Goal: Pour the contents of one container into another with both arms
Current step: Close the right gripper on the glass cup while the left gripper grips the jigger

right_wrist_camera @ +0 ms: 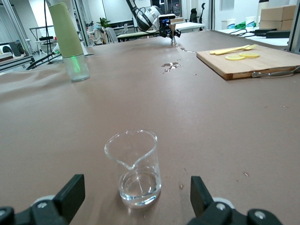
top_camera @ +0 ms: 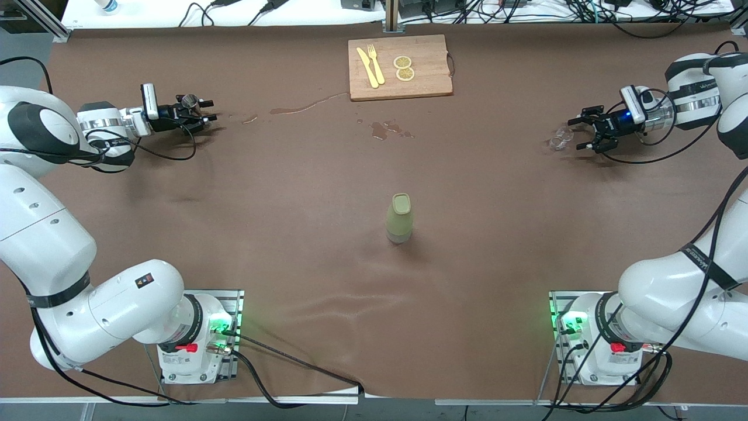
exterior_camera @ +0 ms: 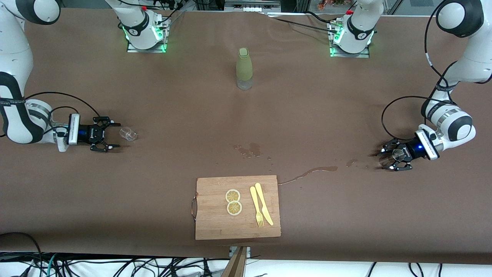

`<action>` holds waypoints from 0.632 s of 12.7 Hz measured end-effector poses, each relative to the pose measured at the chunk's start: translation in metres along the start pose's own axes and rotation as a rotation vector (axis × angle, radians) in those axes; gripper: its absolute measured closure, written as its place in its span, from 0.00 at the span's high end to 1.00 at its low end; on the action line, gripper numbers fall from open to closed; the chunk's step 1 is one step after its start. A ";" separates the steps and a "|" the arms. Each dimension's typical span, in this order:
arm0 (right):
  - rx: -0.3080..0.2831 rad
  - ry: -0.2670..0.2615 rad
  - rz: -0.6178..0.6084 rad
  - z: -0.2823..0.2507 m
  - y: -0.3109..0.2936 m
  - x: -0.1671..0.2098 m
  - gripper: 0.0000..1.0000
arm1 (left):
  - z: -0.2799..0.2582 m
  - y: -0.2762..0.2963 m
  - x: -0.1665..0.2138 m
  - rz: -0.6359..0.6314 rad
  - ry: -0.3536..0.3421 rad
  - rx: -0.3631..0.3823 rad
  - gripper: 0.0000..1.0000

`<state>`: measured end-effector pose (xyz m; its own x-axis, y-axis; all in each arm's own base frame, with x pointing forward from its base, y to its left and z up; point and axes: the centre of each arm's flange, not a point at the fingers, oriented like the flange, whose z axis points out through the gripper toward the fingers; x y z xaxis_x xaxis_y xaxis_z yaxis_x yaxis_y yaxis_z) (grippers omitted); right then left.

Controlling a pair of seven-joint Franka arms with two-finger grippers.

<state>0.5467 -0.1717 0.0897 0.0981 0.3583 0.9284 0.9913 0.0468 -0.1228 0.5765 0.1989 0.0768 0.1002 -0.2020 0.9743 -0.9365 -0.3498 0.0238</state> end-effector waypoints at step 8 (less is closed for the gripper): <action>-0.021 0.027 -0.017 0.015 -0.011 -0.010 1.00 | 0.006 0.001 -0.003 -0.009 0.015 0.006 0.09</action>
<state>0.5340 -0.1621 0.0764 0.0837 0.3321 0.9395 0.9944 0.0327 -0.1001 0.5777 0.1933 0.0725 0.1037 -0.1845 0.9773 -0.9334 -0.3575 0.0316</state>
